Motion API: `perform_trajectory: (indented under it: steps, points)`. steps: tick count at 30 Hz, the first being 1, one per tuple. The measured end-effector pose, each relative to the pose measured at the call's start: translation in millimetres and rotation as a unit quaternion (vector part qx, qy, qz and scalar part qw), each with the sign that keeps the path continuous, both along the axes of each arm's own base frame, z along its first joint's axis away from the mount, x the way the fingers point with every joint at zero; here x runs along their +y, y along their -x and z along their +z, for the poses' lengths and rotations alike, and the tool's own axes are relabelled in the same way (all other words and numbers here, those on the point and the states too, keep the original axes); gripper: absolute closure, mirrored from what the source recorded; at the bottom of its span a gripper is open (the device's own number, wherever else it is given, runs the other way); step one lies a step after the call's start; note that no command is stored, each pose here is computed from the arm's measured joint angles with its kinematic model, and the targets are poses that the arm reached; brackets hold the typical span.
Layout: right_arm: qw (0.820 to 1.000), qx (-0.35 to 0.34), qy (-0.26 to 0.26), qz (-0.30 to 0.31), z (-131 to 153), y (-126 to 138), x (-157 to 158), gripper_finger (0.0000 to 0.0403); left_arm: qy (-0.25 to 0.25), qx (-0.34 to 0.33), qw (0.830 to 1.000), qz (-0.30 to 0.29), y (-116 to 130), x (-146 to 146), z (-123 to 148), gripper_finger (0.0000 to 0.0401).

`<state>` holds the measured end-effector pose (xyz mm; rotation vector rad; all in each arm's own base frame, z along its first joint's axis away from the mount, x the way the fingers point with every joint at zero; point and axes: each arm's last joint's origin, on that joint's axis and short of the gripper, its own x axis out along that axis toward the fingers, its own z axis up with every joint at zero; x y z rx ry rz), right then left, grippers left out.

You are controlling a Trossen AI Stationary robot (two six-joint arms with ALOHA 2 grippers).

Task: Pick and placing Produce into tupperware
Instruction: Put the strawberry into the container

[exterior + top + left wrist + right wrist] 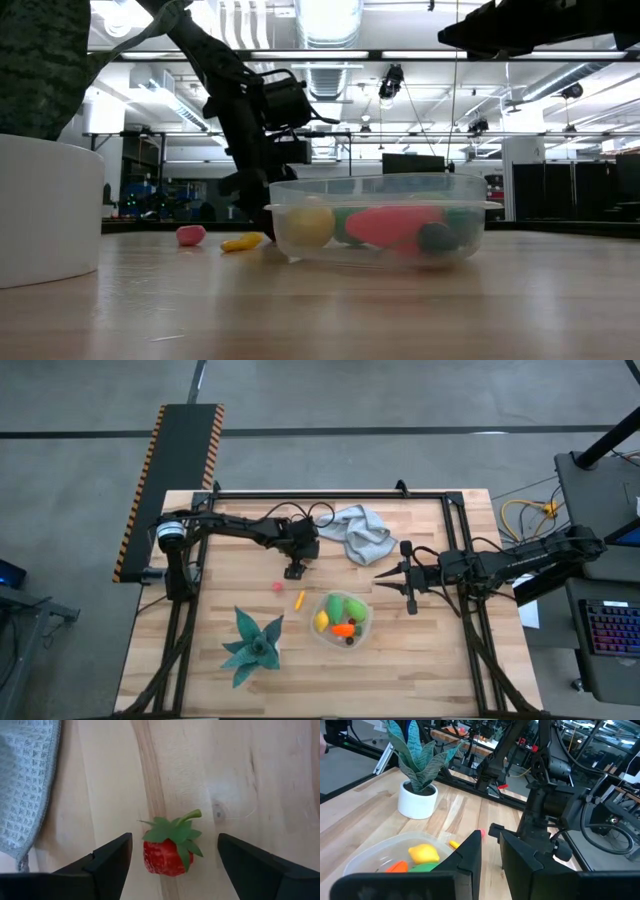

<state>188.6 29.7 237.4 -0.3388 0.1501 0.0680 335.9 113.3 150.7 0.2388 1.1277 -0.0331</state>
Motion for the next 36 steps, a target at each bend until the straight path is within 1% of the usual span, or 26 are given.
perform_trajectory:
  steps: [2, 5, 17, 18, 28, 36]
  points:
    - [1.000, 0.000, 0.000, 0.000, 0, 0, 0, 0.0339, 0.000, 0.000, 1.000, 0.000, 0, 0, 0, 0.0131]
    - [1.000, 0.000, 0.000, 0.000, 0, 0, 0, 0.0339, 0.001, 0.000, 1.000, -0.001, 0, 0, 0, 0.0156]
    - [1.000, 0.000, 0.000, 0.000, 0, 0, 0, 0.0339, -0.003, -0.001, 1.000, -0.004, 0, 0, 0, 0.0286]
    - [1.000, 0.000, 0.000, 0.000, 0, 0, 0, 0.0339, -0.003, -0.001, 1.000, -0.004, 0, 0, 0, 0.0291]
    - [1.000, 0.001, 0.000, 0.000, 0, 0, 0, 0.0339, -0.007, -0.002, 1.000, -0.006, -1, -3, 3, 0.0287]
    - [1.000, 0.001, 0.000, 0.000, 0, 0, 0, 0.0339, -0.011, -0.023, 0.999, -0.020, -13, -11, 18, 0.0288]
